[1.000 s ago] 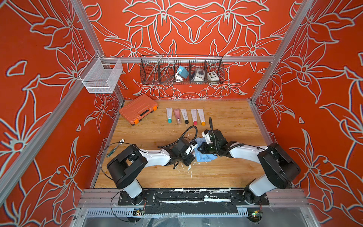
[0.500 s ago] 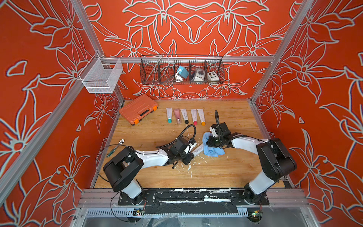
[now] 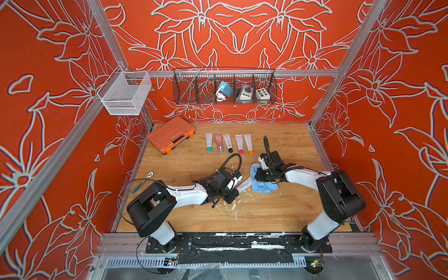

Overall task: Wipe the surface of the toothpaste tube
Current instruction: Wipe the dirt from the toothpaste tube.

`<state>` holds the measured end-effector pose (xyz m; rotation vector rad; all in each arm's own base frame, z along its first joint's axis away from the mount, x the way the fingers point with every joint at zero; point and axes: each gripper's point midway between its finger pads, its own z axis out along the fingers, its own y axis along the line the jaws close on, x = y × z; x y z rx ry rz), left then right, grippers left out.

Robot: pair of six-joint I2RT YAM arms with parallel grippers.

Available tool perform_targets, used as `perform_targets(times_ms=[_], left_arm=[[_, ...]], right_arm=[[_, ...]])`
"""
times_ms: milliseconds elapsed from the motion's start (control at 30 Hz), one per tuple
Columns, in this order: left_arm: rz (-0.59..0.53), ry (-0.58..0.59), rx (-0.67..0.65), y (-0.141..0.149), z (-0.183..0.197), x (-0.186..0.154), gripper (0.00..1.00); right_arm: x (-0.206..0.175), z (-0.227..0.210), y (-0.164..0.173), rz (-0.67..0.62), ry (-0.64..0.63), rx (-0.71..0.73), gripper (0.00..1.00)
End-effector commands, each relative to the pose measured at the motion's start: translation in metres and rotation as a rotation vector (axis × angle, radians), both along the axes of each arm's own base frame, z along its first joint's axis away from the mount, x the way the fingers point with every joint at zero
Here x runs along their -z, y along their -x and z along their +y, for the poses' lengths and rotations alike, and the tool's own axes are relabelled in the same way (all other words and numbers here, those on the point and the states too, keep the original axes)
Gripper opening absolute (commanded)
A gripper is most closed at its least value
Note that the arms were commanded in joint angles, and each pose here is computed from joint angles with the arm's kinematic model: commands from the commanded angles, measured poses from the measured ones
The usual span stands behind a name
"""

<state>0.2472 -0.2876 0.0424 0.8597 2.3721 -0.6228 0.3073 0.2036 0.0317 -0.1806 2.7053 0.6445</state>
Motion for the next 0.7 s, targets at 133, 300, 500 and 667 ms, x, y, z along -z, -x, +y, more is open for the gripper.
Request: perform_targets(times_ms=[133,300,500,667], left_arm=[[0.005,0.005,-0.030,-0.011,0.000,-0.001,0.13],[0.008,0.005,-0.035,-0.012,0.001,0.000,0.13],[0.007,0.006,-0.041,-0.013,0.003,-0.001,0.13],[0.003,0.013,-0.037,-0.013,0.002,-0.003,0.13]], right_arm=[[0.011,0.013,0.050,0.070,0.011,-0.047,0.00],[0.007,0.038,0.067,0.075,-0.044,-0.083,0.00],[-0.003,0.064,0.081,0.065,-0.095,-0.126,0.00],[-0.009,0.094,0.100,0.070,-0.134,-0.202,0.00]])
